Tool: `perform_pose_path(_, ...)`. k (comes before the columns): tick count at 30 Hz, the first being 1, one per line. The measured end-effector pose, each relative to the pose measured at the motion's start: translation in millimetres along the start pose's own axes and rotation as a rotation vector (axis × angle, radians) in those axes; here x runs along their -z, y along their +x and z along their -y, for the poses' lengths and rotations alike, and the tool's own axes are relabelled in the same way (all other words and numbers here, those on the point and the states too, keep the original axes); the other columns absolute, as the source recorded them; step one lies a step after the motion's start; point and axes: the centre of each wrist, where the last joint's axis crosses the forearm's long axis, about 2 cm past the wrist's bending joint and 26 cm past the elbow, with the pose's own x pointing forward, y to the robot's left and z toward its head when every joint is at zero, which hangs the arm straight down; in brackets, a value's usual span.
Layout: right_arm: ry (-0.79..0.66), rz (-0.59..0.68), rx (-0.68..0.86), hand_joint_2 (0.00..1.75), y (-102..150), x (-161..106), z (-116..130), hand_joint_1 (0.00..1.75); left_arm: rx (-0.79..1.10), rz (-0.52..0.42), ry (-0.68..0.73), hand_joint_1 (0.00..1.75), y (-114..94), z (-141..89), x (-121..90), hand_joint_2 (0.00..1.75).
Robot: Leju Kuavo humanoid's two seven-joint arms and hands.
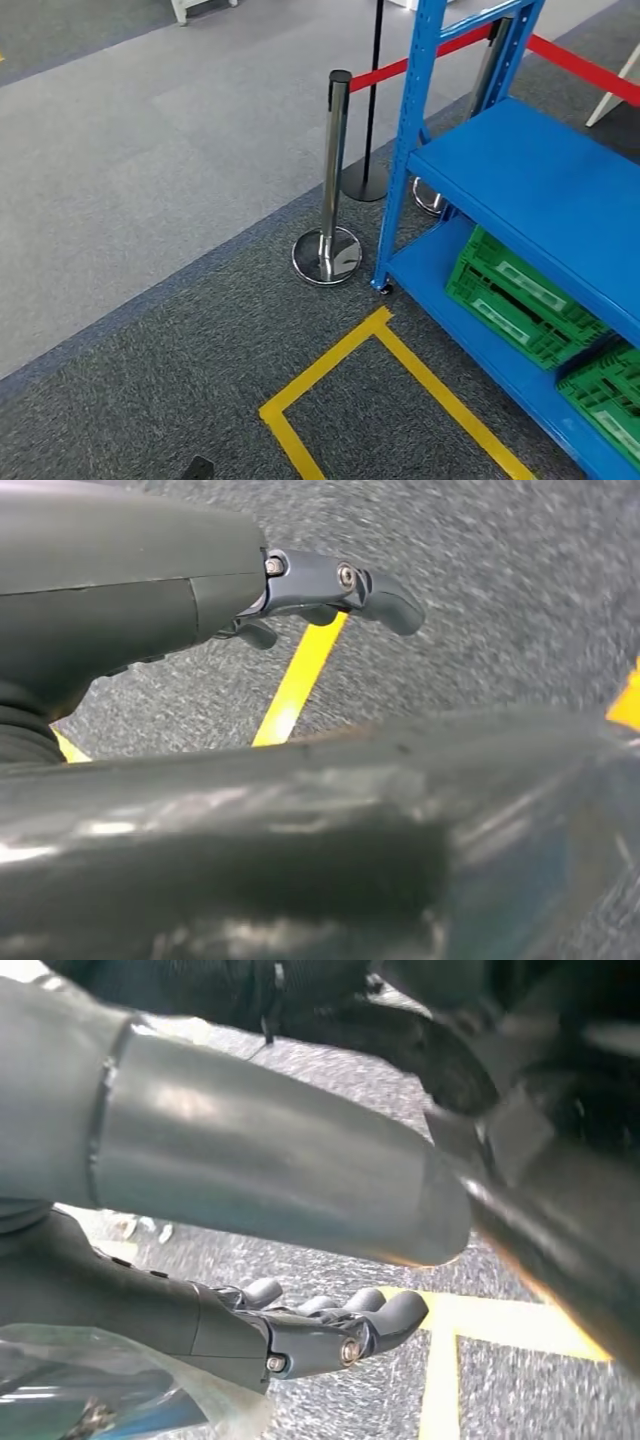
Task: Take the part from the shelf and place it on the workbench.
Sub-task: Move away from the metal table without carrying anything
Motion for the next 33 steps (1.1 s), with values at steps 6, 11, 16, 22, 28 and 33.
perform_pose_path(6, 0.001, 0.0, 0.0, 0.0, 1.1, 0.7, -1.3, 0.0, 0.002, -0.006, 0.0, 0.0, -2.6, -0.3, -0.6, 0.0)
perform_pose_path(11, 0.007, -0.004, 0.001, 0.0, 0.6, 1.2, -3.5, 0.0, 0.0, -0.006, 0.002, 0.0, -0.7, -0.6, 0.1, 0.0)
perform_pose_path(16, 0.003, -0.006, 0.0, 0.0, 2.2, 2.2, -1.4, 0.0, -0.007, -0.007, 0.002, 0.0, -2.3, 0.7, -0.9, 0.0)
perform_pose_path(22, 0.002, -0.015, 0.005, 0.0, 0.7, 3.0, -1.1, 0.0, -0.021, -0.005, 0.003, 0.0, -0.3, 2.4, -1.0, 0.0)
perform_pose_path(28, 0.005, -0.021, 0.012, 0.0, -0.2, 3.8, -1.7, 0.0, -0.026, 0.0, 0.009, 0.0, 3.5, 1.3, 0.4, 0.0)
perform_pose_path(33, 0.004, -0.019, 0.012, 0.0, 0.7, 4.7, -0.8, 0.0, -0.026, -0.012, 0.007, 0.0, -0.9, 2.6, -1.3, 0.0)
